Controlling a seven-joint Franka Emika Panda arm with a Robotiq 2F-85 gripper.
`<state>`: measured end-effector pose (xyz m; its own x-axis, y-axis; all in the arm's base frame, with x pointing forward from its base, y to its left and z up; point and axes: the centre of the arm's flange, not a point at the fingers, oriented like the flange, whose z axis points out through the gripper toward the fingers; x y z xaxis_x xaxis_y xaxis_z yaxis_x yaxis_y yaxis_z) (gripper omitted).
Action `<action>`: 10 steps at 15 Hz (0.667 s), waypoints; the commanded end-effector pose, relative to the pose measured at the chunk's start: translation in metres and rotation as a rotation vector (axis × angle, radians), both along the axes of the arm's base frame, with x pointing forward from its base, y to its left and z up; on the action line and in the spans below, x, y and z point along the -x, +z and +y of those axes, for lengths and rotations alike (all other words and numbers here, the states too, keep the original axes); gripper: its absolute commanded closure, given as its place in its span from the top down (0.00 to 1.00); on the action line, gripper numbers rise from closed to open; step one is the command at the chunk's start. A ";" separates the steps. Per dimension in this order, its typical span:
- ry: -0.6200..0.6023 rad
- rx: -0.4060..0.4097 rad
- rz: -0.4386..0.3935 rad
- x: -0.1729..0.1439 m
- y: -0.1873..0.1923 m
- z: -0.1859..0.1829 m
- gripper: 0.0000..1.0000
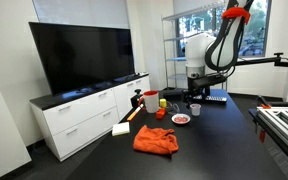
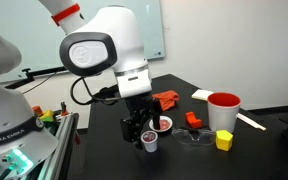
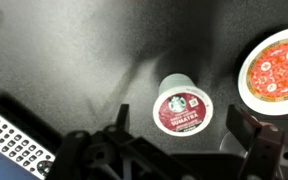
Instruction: Put the white object inside the mug
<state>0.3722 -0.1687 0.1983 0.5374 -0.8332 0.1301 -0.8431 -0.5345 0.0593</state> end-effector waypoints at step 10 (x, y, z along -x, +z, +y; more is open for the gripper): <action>-0.037 0.018 -0.009 -0.015 -0.010 -0.006 0.68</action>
<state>0.3820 -0.1733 0.1839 0.5206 -0.8433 0.1336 -0.8538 -0.5156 0.0725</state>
